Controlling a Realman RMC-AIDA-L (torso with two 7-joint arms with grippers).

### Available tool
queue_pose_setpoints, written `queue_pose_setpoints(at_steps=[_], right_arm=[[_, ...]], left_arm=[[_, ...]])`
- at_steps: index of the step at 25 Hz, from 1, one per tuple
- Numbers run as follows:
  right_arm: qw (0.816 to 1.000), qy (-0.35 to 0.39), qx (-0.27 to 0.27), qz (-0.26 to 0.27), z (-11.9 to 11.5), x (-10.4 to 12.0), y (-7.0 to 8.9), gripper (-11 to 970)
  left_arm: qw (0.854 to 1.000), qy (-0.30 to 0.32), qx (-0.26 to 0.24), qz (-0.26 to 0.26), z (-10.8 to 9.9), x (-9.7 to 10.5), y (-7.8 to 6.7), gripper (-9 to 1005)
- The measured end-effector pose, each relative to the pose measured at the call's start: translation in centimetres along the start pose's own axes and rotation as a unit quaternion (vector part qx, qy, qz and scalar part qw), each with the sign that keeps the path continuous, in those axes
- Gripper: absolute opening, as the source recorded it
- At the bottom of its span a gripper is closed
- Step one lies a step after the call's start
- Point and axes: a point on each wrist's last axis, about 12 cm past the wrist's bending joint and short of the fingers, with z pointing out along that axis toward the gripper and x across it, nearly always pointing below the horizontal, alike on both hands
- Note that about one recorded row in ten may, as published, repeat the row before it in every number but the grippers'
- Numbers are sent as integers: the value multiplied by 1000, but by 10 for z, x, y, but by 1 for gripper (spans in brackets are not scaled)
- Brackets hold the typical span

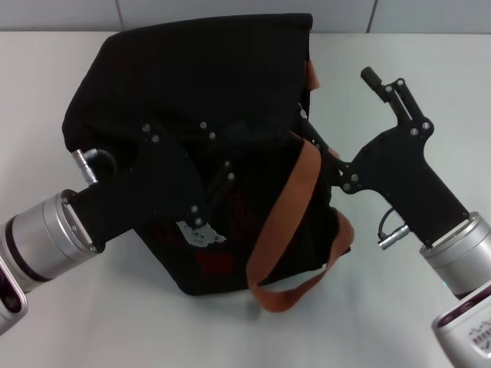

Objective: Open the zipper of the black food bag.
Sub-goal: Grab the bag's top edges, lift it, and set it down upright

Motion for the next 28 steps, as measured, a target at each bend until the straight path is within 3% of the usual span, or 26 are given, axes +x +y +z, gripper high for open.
queue_pose_setpoints(at_steps=[7, 28], right_arm=[[998, 14, -10, -61, 2, 2, 5, 839], [998, 13, 6, -68, 13, -2, 7, 835]], left_arm=[[1000, 0, 2, 1, 1, 0, 1, 111], [1000, -2, 4, 0, 1, 0, 0, 111]])
